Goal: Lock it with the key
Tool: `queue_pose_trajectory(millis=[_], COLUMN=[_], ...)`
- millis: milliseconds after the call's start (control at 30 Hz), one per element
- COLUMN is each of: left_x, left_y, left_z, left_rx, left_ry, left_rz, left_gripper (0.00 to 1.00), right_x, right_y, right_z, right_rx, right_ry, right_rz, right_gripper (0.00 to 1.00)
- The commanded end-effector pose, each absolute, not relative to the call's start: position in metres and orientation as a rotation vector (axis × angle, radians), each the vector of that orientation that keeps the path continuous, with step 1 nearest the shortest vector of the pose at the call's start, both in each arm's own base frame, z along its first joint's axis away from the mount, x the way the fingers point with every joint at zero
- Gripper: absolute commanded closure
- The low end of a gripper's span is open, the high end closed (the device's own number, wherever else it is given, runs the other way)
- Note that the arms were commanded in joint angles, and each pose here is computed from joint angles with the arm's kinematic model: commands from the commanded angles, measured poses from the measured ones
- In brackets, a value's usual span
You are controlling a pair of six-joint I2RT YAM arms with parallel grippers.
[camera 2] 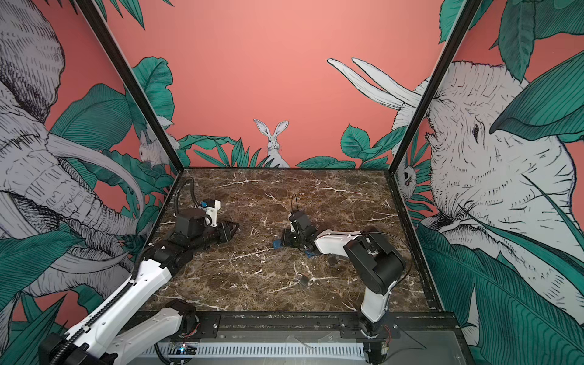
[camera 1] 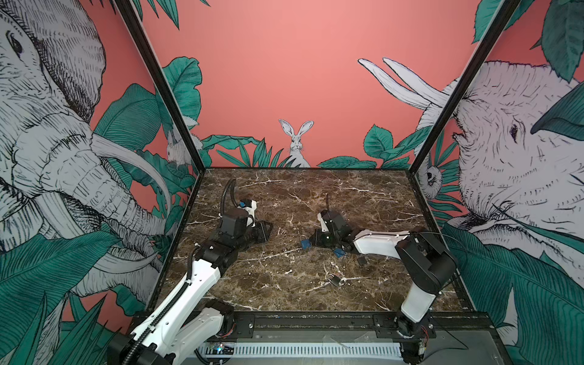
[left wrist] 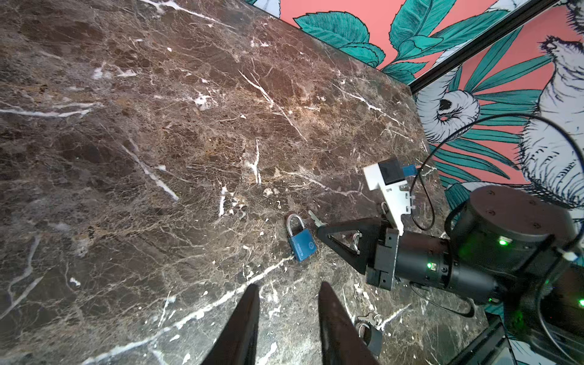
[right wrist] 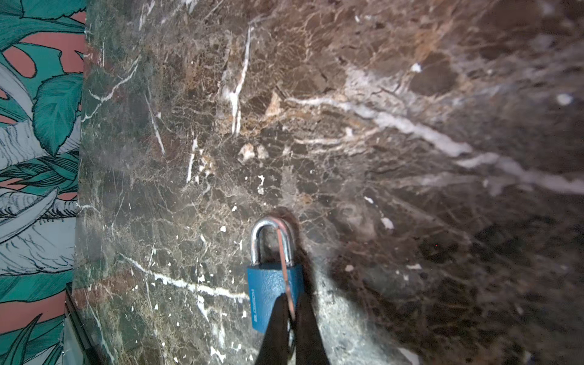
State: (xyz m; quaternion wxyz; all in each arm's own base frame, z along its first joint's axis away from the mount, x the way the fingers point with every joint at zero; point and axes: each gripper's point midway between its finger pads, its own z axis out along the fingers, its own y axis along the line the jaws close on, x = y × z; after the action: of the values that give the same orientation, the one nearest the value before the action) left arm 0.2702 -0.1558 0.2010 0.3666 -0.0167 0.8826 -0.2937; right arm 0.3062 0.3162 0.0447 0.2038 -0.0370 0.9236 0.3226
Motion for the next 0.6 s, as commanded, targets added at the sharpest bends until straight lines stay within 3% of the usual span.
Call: queue_pose_trajectory(millis=[0,233,567], left_x=[0.2673,0.2682,0.2668], left_y=[-0.1522,-0.1520,-0.1508], left_z=[0.1952,0.1962,0.1973], left_rx=[-0.067,-0.070,-0.076], left_ry=[2.280,2.276,2.277], left_rz=[-0.755,-0.757,-0.762], left_gripper=[0.66,0.66,0.66], right_x=[0.3122,0.3107,0.3092], right_y=[0.3219,0.3208,0.3197], right_z=[0.0477,0.0443,0.0453], right_rx=[-0.089,-0.081,-0.084], right_ry=[2.544,2.554,2.558], right_rz=[0.910,0.912,0.909], right_gripper=[0.98,0.86,0.83])
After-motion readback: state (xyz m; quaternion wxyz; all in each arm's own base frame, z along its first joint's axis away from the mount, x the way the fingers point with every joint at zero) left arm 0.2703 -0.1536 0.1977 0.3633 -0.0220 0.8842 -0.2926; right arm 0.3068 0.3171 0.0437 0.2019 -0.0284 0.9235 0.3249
